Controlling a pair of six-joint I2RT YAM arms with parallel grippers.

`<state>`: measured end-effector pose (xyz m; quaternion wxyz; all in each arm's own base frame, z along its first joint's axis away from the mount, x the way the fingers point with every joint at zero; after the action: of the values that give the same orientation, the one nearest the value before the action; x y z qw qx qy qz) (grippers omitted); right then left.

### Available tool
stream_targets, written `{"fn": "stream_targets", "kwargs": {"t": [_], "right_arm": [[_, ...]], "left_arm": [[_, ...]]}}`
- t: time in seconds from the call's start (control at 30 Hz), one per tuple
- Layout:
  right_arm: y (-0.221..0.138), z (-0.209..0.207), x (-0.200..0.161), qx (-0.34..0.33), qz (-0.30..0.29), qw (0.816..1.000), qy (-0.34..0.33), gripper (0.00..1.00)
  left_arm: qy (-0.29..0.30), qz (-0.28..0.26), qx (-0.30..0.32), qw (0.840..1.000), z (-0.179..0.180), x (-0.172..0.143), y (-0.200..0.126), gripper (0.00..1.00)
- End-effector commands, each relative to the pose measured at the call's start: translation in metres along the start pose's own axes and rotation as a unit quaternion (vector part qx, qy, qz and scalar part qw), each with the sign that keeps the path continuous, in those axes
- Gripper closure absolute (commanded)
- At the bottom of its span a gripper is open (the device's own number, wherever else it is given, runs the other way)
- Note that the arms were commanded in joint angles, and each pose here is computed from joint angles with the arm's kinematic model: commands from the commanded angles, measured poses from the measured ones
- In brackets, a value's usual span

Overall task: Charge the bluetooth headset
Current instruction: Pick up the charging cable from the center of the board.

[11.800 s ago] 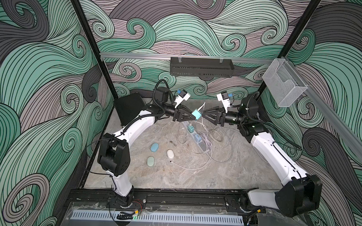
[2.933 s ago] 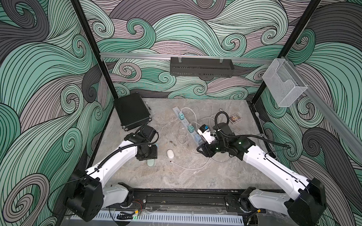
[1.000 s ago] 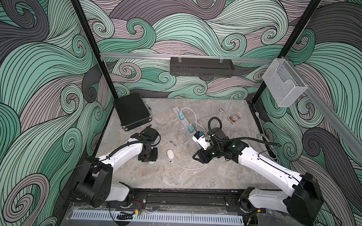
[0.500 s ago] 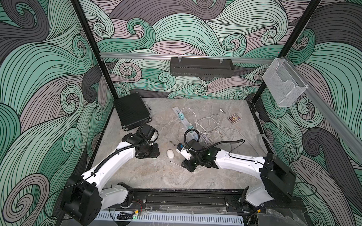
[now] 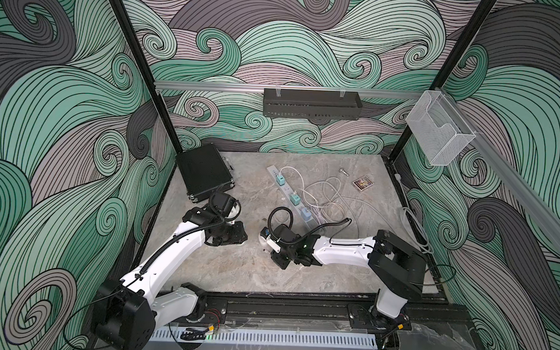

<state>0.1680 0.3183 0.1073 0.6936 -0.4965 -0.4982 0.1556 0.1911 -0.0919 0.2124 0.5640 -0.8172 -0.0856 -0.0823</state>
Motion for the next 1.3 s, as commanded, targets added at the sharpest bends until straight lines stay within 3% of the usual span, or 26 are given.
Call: {"fn": "stream_targets", "kwargs": {"t": [0.0, 0.23, 0.6, 1.0, 1.27], "right_arm": [[0.004, 0.003, 0.01, -0.021, -0.022, 0.999, -0.009, 0.73], [0.013, 0.01, 0.005, -0.023, -0.014, 0.999, -0.025, 0.76], [0.017, 0.009, -0.019, -0.028, 0.018, 0.998, -0.05, 1.0], [-0.06, -0.004, 0.001, 0.035, -0.098, 0.995, -0.004, 1.0], [-0.096, -0.013, -0.004, 0.052, -0.155, 0.986, 0.023, 1.0]], "left_arm": [[0.005, 0.007, -0.016, 1.0, -0.002, -0.002, -0.006, 0.77], [0.005, 0.007, -0.019, 1.0, 0.0, -0.003, -0.006, 0.78], [0.0, -0.001, -0.018, 1.0, 0.003, -0.004, -0.009, 0.78], [0.037, -0.023, -0.104, 0.994, -0.009, 0.004, 0.0, 0.78], [0.088, -0.044, -0.183, 0.978, -0.02, 0.011, 0.008, 0.78]]}}
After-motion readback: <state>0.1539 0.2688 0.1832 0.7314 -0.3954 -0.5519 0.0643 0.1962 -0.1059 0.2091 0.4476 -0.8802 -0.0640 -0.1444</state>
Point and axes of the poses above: each gripper's point midway between its finger pads, its own y axis out along the fingers, its own z axis along the line the jaws close on, x = y × z, the point moved 10 cm from there along -y, back along the fingers, and after that the axes turned 1 degree about y, right-handed, at the moved point
